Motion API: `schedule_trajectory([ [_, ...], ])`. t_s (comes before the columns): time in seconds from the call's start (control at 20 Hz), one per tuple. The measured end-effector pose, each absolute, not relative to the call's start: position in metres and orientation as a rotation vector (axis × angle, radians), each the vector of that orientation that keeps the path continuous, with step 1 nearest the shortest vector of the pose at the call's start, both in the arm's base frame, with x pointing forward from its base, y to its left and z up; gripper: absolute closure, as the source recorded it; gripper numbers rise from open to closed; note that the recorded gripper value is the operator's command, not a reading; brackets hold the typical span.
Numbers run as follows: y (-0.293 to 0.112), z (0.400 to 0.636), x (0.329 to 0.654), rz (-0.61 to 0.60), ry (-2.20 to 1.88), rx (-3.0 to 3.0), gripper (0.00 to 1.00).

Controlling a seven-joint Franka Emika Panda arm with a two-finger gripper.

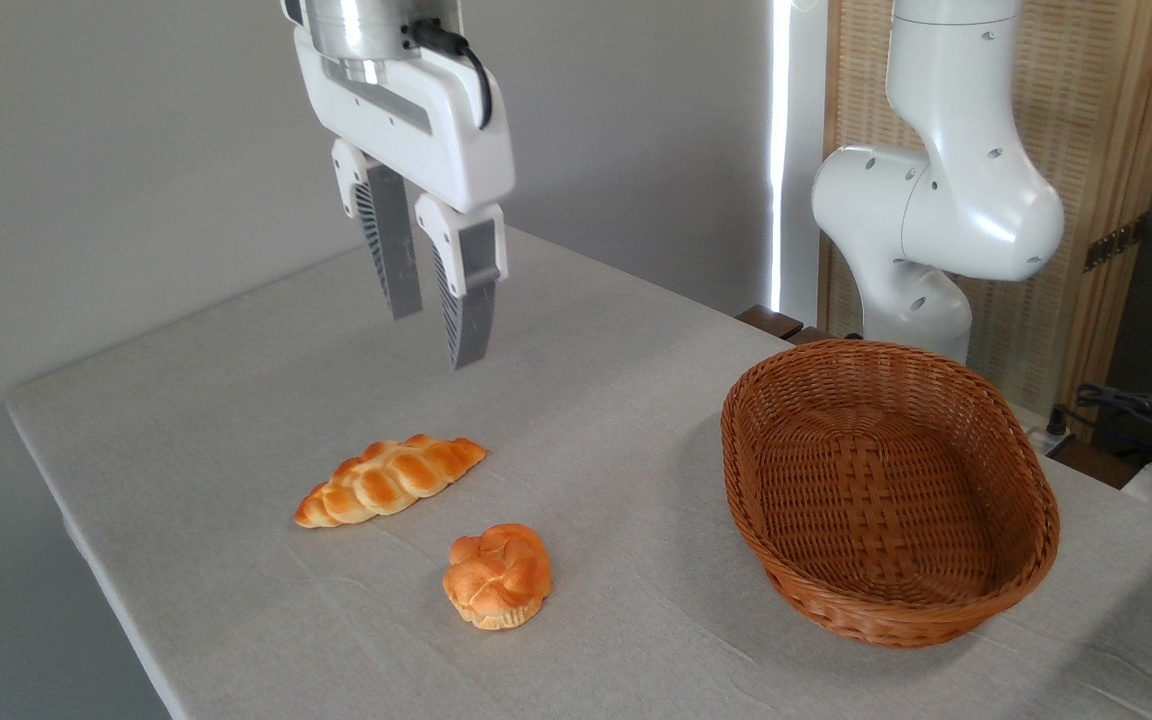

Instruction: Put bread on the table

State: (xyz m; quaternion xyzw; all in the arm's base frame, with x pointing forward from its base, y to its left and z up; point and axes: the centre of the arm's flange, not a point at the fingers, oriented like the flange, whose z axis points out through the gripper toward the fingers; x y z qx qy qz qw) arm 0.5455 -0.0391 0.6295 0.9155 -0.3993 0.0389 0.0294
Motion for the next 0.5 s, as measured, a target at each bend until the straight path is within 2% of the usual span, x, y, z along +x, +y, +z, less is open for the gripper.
schedule_trajectory([
  [0.5,-0.028,0.619,0.551,0.096,-1.204,2.825,0.00],
])
